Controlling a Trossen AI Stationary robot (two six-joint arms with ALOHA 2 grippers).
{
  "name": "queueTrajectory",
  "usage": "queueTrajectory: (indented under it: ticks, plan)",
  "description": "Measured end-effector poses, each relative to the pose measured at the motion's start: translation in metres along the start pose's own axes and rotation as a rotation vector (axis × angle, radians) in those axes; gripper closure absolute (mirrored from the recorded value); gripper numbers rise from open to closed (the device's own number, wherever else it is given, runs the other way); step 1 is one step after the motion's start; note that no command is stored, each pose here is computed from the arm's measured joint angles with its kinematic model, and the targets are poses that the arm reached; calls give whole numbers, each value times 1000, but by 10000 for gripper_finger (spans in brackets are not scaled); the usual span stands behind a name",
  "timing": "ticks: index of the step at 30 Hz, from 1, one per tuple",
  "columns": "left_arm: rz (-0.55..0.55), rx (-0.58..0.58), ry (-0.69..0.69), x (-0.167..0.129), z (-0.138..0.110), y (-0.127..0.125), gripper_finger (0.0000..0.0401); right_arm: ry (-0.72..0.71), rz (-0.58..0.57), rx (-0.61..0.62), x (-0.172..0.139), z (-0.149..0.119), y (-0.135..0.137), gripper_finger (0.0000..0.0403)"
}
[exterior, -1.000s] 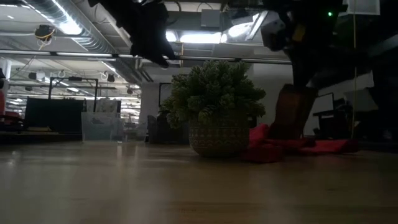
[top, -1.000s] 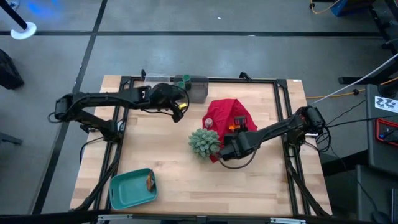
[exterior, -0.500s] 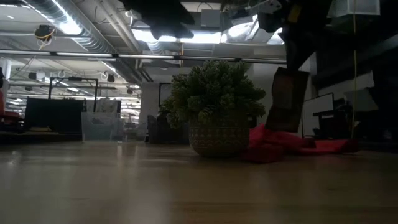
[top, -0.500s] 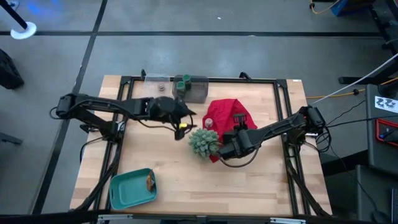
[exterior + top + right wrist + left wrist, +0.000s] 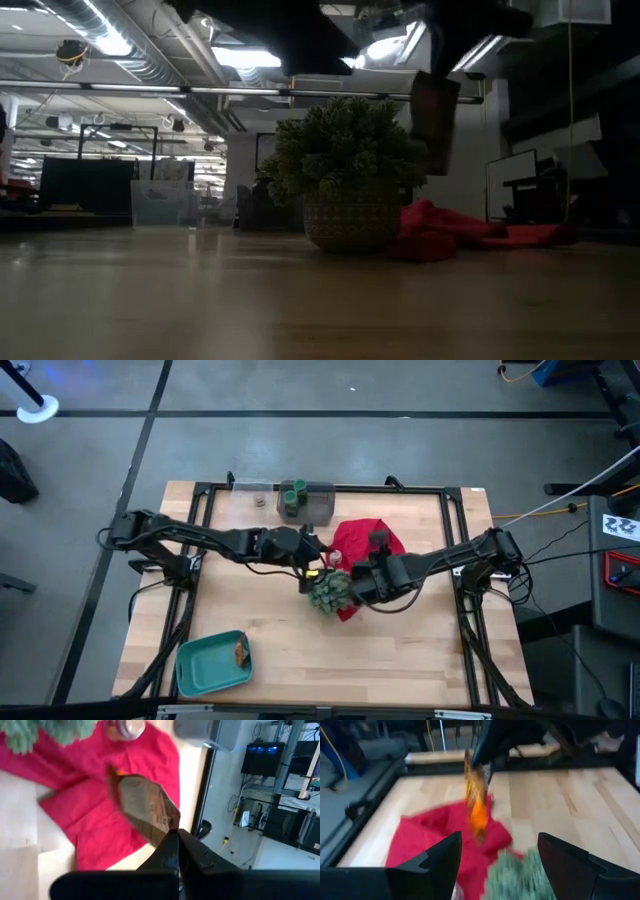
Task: Sort spices by type
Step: Put the orange spice pack into the green bin
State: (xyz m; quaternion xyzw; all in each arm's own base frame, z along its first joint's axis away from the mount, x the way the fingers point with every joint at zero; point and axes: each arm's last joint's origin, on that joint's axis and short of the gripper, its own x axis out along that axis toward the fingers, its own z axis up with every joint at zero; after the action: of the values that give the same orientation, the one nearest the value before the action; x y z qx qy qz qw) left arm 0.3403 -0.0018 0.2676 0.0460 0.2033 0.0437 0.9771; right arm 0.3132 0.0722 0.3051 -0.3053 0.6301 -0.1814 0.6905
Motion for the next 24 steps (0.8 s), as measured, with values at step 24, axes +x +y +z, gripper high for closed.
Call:
queueTrajectory:
  ticks: [24]
  plan:
    - [110,14,-272,64,-17,14,156,-66,12,40,-4,9,-31,402]
